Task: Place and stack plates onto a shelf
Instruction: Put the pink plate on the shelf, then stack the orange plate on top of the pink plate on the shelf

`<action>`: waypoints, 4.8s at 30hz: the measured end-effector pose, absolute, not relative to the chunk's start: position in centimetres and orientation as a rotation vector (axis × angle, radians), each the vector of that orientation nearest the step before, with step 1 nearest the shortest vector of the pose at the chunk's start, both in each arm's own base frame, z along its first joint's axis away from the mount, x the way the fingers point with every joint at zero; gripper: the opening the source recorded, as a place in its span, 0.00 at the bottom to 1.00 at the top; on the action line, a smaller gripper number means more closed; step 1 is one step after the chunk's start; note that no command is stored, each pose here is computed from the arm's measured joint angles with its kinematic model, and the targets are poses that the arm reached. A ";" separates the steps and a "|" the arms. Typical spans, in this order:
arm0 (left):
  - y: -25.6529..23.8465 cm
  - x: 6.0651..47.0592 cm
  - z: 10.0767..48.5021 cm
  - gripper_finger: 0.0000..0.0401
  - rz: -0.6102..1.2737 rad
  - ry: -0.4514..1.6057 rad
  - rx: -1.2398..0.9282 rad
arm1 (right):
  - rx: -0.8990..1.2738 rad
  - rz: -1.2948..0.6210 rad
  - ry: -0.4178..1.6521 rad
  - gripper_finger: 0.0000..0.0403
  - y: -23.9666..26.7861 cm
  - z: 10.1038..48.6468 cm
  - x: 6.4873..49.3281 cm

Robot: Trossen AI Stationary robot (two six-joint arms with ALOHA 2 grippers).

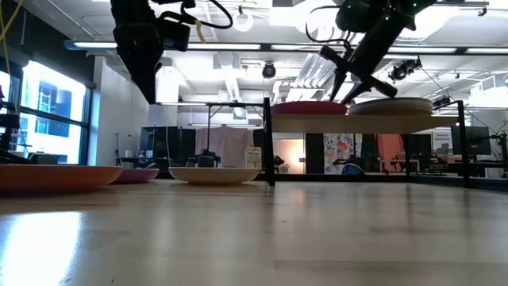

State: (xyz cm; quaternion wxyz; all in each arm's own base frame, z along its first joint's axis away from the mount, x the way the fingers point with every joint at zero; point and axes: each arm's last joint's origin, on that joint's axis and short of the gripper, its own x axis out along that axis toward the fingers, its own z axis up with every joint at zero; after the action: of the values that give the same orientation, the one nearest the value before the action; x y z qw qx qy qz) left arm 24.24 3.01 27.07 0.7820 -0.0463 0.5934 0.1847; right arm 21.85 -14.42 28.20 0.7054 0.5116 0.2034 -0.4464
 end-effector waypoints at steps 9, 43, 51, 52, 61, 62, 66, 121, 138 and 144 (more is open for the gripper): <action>3.0 24.2 27.1 0.25 0.399 1.282 -0.100 | 1.095 -1.085 0.436 0.22 -14.7 28.1 21.5; 1.7 23.6 26.8 0.25 0.377 1.360 -0.384 | 0.990 -0.554 0.407 0.22 -8.8 31.8 23.4; 0.4 23.6 26.8 0.25 0.540 1.319 -0.608 | 0.969 -0.381 0.547 0.22 -8.1 31.3 23.2; 0.1 23.6 26.8 0.25 0.553 1.315 -0.628 | 0.975 -0.373 0.564 0.22 -8.1 31.2 23.1; -1.9 24.5 25.6 0.25 0.700 1.309 -0.741 | 0.927 -0.345 0.695 0.22 -7.1 30.4 22.7; -2.2 24.7 25.4 0.25 0.718 1.313 -0.746 | 0.916 -0.340 0.702 0.22 -7.1 30.4 22.7; -3.2 25.4 24.1 0.25 0.785 1.334 -0.761 | 0.884 -0.321 0.717 0.22 -6.8 30.3 22.7; -7.9 28.7 15.0 0.02 0.829 1.694 -0.567 | 0.776 -0.260 0.752 0.22 -6.6 30.2 22.6; -10.4 30.0 22.4 0.00 0.661 1.696 -0.173 | 0.773 -0.269 0.749 0.22 -6.7 30.2 22.6; -10.2 30.2 24.3 0.00 0.536 1.676 0.142 | 0.761 -0.300 0.723 0.22 -6.8 30.3 22.7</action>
State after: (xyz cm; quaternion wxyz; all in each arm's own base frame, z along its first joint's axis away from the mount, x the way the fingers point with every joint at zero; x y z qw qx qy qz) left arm 30.22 -10.24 24.31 0.6350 0.0621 0.7335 0.2344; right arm 22.73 -6.85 30.33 0.8547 0.3619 0.3439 -0.1424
